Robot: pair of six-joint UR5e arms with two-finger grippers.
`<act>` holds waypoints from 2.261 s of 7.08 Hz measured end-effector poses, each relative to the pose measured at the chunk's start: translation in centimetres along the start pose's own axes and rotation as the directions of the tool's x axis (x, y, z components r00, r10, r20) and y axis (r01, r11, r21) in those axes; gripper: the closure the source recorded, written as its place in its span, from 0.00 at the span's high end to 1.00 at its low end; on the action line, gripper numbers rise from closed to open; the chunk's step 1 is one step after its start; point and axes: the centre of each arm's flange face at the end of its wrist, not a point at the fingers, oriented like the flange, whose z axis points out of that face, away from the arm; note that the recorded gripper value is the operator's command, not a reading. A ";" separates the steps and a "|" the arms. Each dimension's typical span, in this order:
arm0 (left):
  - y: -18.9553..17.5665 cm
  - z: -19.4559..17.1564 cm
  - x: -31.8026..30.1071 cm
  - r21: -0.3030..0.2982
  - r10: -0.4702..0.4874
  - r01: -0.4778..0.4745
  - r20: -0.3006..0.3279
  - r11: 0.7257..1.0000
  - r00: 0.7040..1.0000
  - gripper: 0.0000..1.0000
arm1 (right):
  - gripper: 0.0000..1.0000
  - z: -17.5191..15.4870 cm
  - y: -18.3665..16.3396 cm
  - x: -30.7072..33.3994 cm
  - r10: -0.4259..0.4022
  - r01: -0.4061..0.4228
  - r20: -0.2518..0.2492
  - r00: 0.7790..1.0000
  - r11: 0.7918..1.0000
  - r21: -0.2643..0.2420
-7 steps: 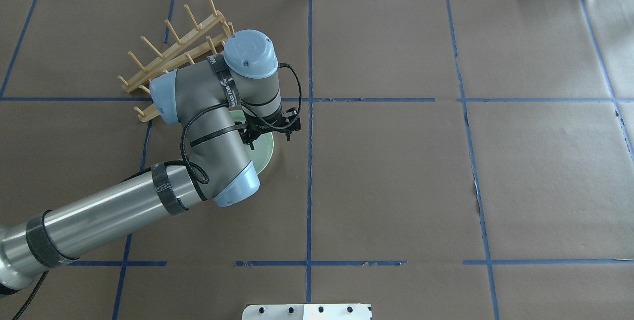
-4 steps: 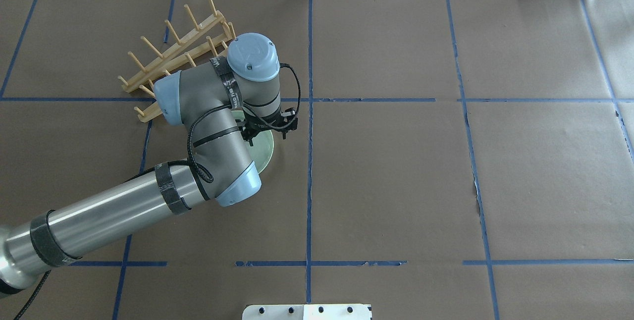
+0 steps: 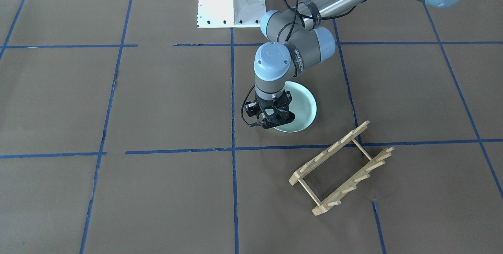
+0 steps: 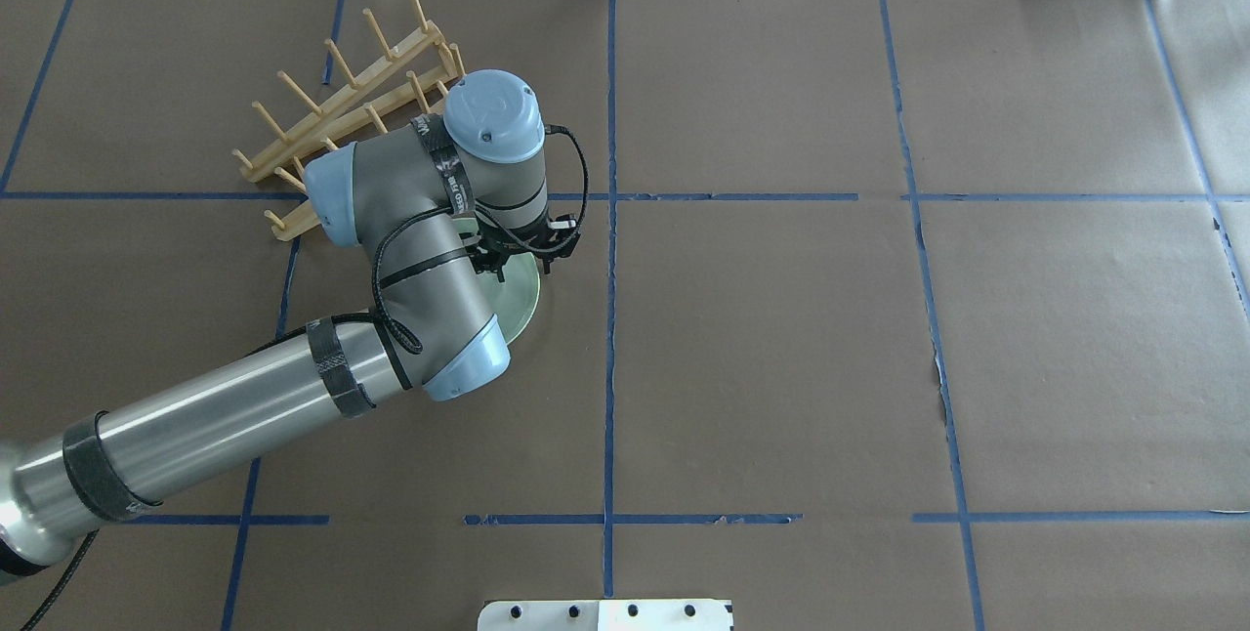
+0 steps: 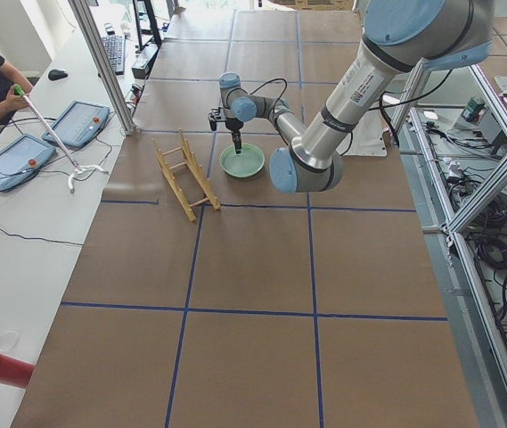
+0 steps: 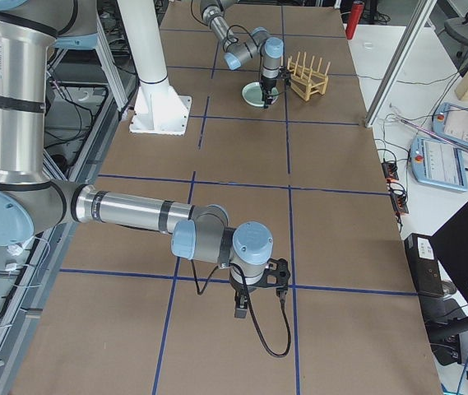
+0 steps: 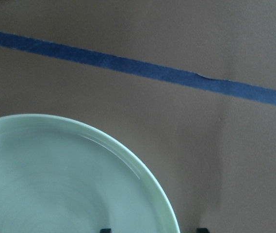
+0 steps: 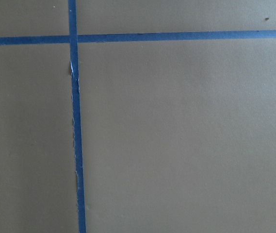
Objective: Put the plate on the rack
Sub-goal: 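Lower the left gripper and close it on the plate's rim, then lift the plate with the left gripper and tilt it upright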
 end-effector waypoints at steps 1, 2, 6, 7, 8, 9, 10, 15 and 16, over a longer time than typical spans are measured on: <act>-0.1 -0.1 0.0 0.000 -0.001 0.001 -0.001 1.000 1.000 0.00 | 1.00 0.0 0.0 0.0 0.000 0.000 0.000 1.000 1.000 0.000; -0.1 -0.2 0.0 0.000 -0.003 0.003 -0.004 1.000 1.000 0.00 | 1.00 0.0 0.0 0.0 0.000 0.000 0.000 1.000 1.000 0.000; -2.0 -8.1 -0.1 0.023 -0.061 0.064 -0.111 0.998 0.992 0.00 | 1.00 0.0 0.0 0.0 0.000 0.000 0.000 1.000 1.000 0.000; -2.2 -13.7 -0.7 0.034 -0.091 0.098 -0.177 0.995 0.980 0.00 | 1.00 0.0 0.0 0.0 0.000 0.000 0.000 1.000 1.000 0.000; -1.9 -18.8 -1.5 0.051 -0.117 0.132 -0.238 0.990 0.964 0.00 | 1.00 0.0 0.0 0.0 0.000 0.000 0.000 1.000 1.000 0.000; -2.0 -23.5 -2.7 0.072 -0.151 0.180 -0.302 0.981 0.941 0.00 | 1.00 0.0 0.0 0.0 0.000 0.000 0.000 1.000 1.000 0.000; -2.8 -27.4 -4.1 0.100 -0.175 0.225 -0.368 0.969 0.913 0.00 | 1.00 0.0 0.0 0.0 0.000 0.000 0.000 1.000 1.000 0.000; -10.1 -30.3 -17.3 0.246 0.043 0.270 -0.809 0.931 0.587 0.00 | 1.00 0.0 0.0 0.0 0.000 0.000 0.000 1.000 1.000 0.000; -11.3 -29.4 -18.6 0.285 0.112 0.255 -0.839 0.924 0.533 0.00 | 1.00 0.0 0.0 0.0 0.000 0.000 0.000 1.000 1.000 0.000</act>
